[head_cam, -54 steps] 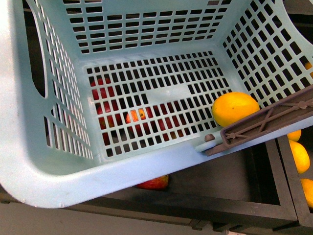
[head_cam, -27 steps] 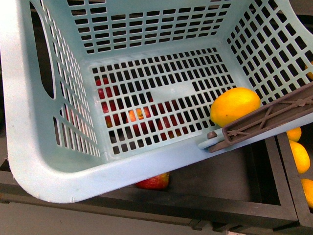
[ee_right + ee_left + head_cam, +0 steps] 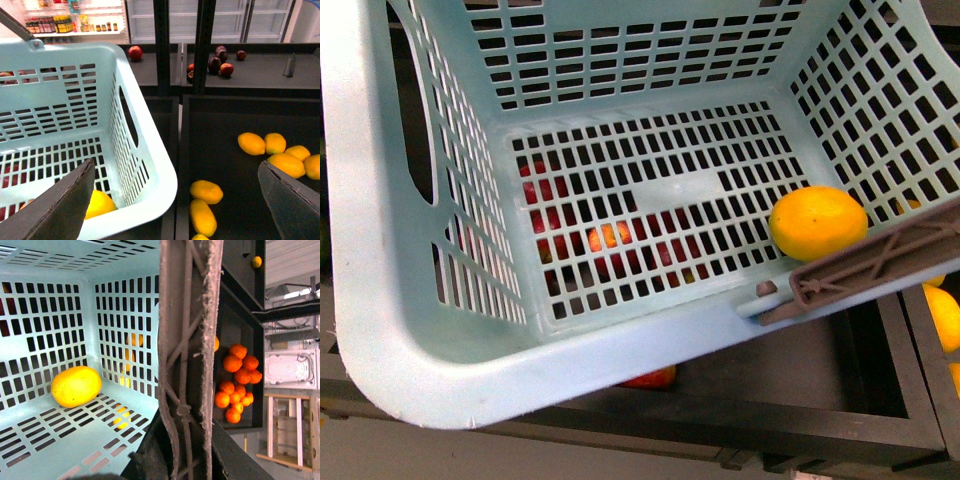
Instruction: Pick lemon and mango into basket
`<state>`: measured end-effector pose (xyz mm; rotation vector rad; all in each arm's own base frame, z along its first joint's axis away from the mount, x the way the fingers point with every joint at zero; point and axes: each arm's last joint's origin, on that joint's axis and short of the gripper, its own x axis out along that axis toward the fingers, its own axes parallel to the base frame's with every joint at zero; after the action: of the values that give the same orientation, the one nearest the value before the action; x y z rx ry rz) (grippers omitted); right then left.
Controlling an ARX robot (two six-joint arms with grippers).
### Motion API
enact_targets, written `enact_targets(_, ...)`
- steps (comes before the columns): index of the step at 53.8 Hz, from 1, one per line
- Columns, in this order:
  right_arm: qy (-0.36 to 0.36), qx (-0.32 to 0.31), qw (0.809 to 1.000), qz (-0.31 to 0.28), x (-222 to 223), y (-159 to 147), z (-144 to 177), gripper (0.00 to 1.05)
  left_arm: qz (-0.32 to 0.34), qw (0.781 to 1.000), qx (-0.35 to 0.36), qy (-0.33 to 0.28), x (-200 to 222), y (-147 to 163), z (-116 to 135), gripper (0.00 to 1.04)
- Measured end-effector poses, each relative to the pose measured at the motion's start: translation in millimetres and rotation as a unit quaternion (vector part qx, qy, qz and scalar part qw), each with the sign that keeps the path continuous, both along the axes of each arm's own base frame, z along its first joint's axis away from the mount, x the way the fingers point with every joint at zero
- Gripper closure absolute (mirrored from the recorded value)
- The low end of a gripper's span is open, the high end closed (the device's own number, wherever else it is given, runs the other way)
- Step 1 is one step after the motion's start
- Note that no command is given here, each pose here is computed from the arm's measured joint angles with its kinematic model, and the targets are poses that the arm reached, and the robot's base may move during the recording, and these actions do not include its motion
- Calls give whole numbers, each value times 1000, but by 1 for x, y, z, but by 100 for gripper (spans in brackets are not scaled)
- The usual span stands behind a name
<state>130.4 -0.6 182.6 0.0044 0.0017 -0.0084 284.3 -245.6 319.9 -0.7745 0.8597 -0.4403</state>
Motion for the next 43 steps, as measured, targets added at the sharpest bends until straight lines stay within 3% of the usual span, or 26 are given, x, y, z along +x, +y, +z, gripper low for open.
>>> enact_targets(43,1,0,1000,3,0,0,-1,9,0,1000,-2,2,1,1,0,98)
